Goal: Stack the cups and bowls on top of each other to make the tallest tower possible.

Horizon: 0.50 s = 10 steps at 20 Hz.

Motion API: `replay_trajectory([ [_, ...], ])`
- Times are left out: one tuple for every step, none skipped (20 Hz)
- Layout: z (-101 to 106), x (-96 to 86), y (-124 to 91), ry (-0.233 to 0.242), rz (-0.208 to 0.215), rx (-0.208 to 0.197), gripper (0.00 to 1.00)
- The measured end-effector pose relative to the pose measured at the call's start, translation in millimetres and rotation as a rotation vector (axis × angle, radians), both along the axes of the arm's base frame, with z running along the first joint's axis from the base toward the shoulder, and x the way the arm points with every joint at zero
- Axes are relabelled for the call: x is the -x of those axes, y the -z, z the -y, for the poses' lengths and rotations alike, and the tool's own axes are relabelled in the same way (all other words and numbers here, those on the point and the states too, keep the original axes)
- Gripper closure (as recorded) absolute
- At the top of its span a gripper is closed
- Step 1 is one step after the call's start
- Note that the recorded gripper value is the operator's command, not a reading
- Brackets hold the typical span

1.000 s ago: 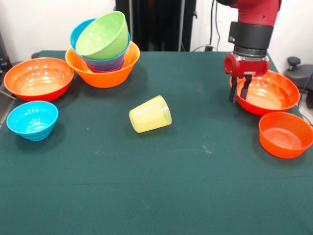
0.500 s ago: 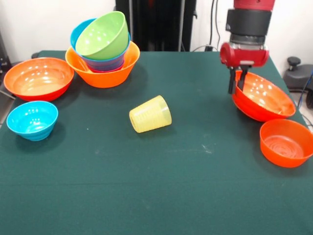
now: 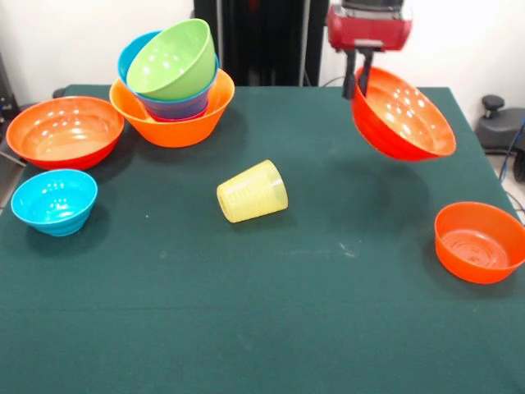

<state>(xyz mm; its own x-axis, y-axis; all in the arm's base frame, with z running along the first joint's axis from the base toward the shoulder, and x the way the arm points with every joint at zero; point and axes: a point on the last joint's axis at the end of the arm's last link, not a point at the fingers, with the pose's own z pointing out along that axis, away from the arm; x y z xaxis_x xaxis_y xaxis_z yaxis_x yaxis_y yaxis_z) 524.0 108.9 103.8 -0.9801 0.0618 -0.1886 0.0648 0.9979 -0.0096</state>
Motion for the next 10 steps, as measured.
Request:
replay_trajectory([
  [6,0.8,-6,0.016,-0.011,-0.015,1.00],
  [12,1.1,-11,0.032,-0.019,-0.033,1.00],
  [16,1.3,-17,0.047,-0.025,-0.051,1.00],
  [19,1.2,-20,0.055,-0.027,-0.063,1.00],
  [22,1.1,-24,0.064,-0.028,-0.074,1.00],
  [28,1.0,-33,0.082,-0.031,-0.100,1.00],
  [33,1.1,-41,0.096,-0.033,-0.118,1.00],
  [36,1.2,-45,0.103,-0.035,-0.126,1.00],
  [39,1.3,-48,0.109,-0.037,-0.134,1.00],
  [47,2.1,-58,0.120,-0.040,-0.151,1.00],
])
